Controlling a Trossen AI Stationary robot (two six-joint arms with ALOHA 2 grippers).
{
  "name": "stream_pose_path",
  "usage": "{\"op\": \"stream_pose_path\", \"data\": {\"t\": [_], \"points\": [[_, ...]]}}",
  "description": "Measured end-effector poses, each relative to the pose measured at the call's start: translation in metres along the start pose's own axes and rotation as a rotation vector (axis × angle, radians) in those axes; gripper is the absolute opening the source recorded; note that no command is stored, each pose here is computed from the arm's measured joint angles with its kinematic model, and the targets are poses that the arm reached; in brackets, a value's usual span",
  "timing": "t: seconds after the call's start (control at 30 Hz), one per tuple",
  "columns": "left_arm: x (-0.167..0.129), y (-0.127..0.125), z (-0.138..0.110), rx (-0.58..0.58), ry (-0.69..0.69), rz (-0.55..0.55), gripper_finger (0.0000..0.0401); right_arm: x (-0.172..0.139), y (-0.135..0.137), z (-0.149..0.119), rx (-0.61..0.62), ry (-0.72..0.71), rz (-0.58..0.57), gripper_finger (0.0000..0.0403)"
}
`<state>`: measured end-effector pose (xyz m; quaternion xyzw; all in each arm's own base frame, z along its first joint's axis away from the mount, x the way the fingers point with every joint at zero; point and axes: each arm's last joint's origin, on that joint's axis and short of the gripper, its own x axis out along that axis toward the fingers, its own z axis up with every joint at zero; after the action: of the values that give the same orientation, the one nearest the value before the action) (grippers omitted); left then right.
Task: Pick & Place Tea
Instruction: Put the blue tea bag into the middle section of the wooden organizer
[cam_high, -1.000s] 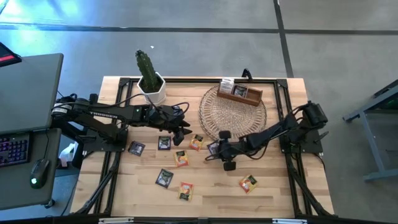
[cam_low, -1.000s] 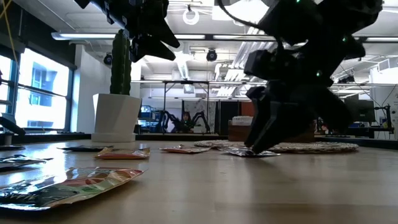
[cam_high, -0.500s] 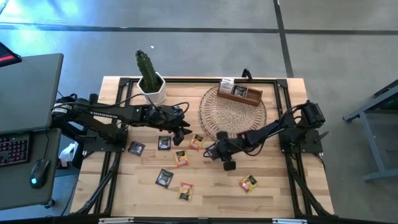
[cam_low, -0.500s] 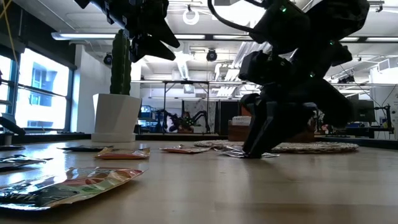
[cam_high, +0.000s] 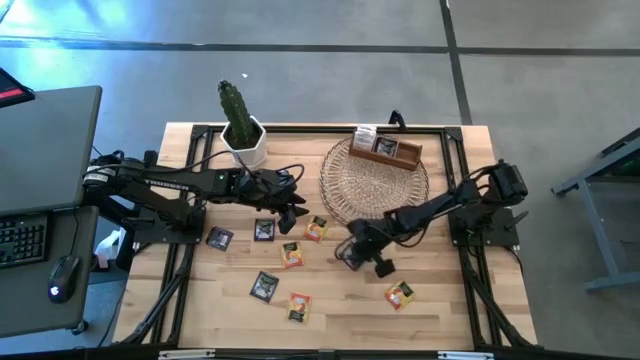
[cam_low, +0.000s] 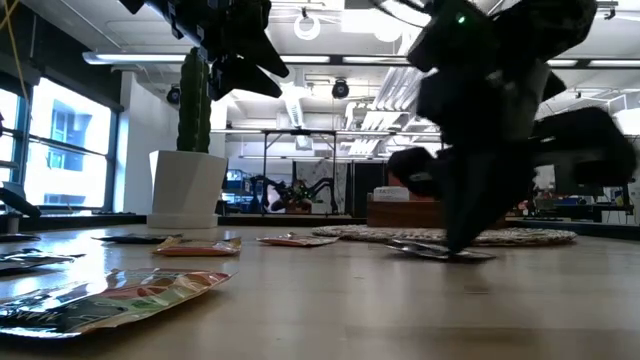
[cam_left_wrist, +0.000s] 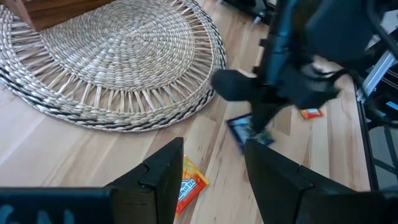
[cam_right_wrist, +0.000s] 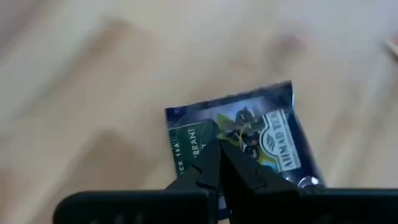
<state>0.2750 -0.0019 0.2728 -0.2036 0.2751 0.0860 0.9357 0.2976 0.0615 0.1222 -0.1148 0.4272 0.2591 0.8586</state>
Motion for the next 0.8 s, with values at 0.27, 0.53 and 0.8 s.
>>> {"op": "stream_pose_path", "data": {"t": [0.27,0.53,0.8], "points": [[0.0,0.0,0.0,-0.003,0.004,0.002,0.017,-0.02,0.029,0.023,-0.325,-0.133,0.085,0.0002],[0.0,0.0,-0.002,-0.005,0.024,-0.018,0.017,-0.027,0.039,0.03,-0.034,-0.103,-0.073,0.0044],[0.0,0.0,-0.002,-0.005,0.025,-0.019,0.017,-0.004,0.06,0.016,-0.002,0.045,-0.024,0.0107]]}}
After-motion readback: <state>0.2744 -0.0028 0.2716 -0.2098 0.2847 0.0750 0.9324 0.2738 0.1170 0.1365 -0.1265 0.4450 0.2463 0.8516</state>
